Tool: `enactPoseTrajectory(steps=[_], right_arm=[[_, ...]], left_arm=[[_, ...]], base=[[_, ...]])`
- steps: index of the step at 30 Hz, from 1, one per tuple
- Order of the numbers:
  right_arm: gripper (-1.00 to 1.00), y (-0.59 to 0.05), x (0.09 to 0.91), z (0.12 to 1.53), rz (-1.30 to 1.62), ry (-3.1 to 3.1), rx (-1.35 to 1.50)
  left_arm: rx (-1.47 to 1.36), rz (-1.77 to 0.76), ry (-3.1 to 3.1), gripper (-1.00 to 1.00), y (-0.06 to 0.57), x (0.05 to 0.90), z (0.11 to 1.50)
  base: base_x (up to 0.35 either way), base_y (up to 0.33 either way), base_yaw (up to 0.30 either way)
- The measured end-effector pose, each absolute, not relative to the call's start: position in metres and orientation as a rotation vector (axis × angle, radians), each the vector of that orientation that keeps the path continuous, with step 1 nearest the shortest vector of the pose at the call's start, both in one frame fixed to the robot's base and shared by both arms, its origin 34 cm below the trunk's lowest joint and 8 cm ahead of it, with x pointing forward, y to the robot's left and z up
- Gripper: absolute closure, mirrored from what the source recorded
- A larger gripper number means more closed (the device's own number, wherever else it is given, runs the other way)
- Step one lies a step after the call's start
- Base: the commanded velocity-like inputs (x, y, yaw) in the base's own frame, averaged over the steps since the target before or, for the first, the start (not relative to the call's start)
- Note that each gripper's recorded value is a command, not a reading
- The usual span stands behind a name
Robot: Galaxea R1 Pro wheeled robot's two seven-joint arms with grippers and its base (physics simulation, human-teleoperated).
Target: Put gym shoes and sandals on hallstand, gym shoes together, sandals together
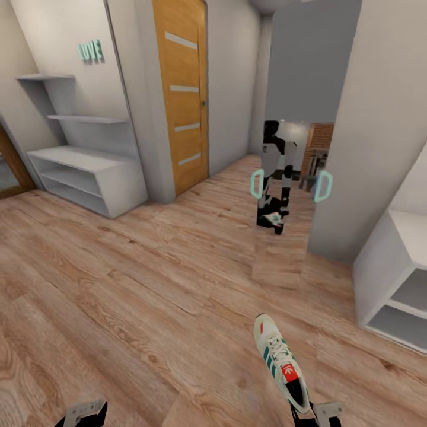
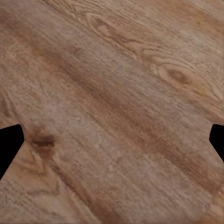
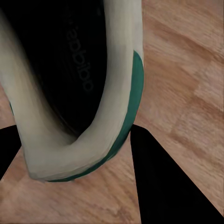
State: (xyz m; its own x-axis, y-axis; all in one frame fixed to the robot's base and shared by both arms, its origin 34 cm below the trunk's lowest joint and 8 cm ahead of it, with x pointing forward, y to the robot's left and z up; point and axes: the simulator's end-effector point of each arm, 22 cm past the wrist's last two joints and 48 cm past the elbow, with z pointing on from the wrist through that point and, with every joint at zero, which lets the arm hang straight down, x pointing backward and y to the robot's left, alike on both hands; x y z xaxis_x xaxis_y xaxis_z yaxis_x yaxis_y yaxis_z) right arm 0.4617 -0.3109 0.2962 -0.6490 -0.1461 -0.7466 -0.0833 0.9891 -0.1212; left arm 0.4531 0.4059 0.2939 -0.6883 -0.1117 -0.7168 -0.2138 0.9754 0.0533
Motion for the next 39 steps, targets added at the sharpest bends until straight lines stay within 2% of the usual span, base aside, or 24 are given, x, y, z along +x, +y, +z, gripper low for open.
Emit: enactPoseTrajectory(steps=[17,39], right_arm=[[1.0,-0.311,0.456,0.29,-0.094,2.298,-0.161],[1.0,-0.311,0.449,0.282,-0.092,2.322,-0.163]], left_arm=[[-0.232,0.175,2.351,-1.0,0.407,0.447,0.288],[-0.232,0.179,2.373,-1.0,0.407,0.44,0.28]], base=[[0.316,0.01,0.215],[0.321,0.136,0.221]])
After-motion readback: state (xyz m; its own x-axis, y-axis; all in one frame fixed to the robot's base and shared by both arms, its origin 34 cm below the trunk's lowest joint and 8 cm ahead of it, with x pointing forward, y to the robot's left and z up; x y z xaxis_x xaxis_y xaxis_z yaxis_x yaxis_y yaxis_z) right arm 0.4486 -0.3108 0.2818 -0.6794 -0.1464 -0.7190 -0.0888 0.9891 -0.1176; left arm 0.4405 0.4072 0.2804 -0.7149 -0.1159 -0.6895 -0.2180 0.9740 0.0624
